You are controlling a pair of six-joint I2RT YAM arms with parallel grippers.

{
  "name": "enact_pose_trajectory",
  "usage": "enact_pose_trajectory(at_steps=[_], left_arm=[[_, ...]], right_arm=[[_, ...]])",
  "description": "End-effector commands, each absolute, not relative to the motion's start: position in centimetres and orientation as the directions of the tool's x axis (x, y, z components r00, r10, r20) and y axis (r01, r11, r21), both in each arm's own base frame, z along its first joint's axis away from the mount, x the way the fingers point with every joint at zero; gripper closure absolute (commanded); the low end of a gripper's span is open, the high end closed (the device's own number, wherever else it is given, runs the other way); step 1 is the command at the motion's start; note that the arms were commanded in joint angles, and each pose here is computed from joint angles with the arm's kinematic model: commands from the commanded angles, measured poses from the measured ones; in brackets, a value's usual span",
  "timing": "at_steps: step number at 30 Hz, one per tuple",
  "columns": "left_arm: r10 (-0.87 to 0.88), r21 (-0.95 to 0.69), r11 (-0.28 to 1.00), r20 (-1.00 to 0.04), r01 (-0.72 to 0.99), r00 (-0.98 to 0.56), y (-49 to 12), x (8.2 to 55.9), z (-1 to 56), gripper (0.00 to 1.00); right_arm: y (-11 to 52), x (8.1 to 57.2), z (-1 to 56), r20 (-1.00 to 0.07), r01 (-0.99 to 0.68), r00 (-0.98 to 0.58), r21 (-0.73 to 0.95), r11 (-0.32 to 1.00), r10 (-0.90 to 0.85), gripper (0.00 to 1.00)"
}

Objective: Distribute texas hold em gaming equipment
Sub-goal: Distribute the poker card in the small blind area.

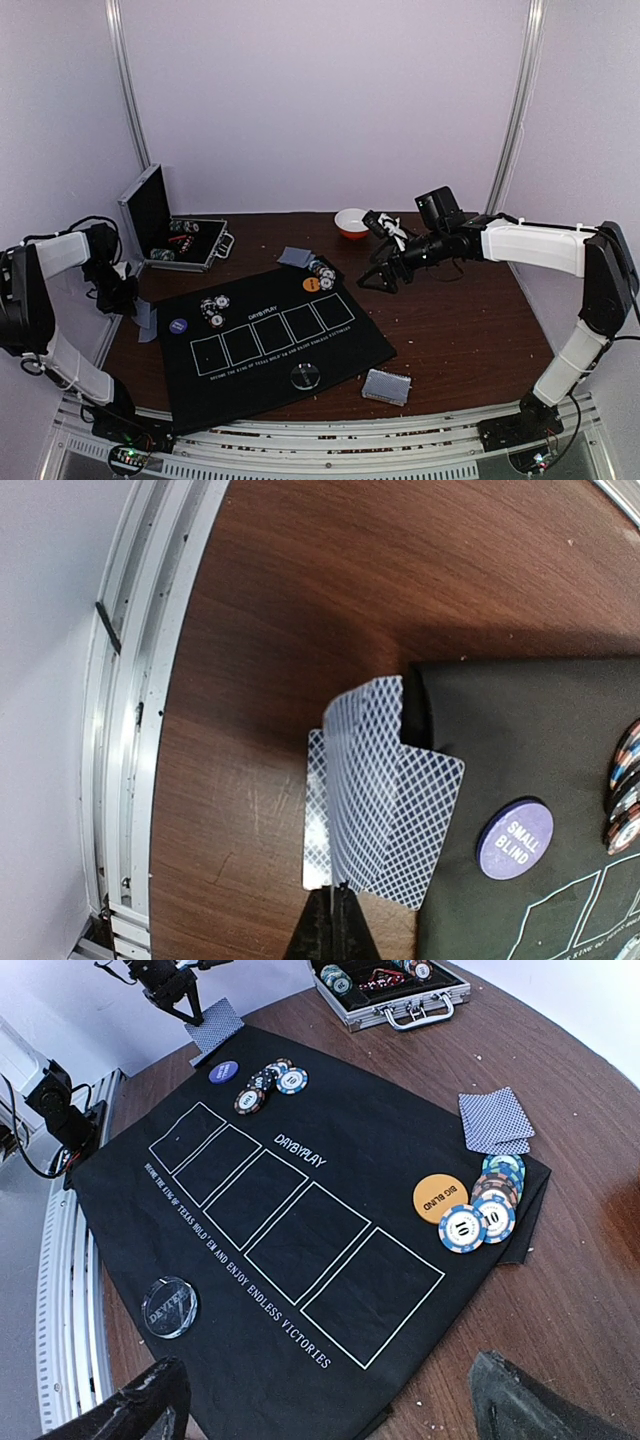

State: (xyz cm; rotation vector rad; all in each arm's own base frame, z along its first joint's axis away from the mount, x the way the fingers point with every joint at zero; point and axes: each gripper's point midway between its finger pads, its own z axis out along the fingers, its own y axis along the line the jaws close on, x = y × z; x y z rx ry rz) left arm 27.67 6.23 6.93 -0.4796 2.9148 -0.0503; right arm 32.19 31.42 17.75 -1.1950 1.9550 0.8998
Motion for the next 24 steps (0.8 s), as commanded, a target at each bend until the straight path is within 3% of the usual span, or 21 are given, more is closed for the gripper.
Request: enact_pose_trajectory(at_steps=[1,16,24], left_arm=[[-0.308,-0.080,0.951,-0.197,-0.298,-0.931,6.2,28.2,6.8,1.00],[-0.306,-0.066,0.952,-0.156,-0.299,-0.939,6.3,27.7,5.9,1.00],[-0.307,-0.053,0.952,-0.155,-0.302,-0.939,6.6,28.0,5.8,0.77]], right_arm=[[31.5,32.5,18.1,-0.817,-0.919,-0.353,0.210,0.334,-0.456,0.00],[31.5,32.5,18.2,-0.815,-0.921,-0.350,0.211,0.326,-0.461,0.00],[31.4,32.5,18.3,-0.815,-0.921,-0.351,0.213,0.325,-0.461,0.00]])
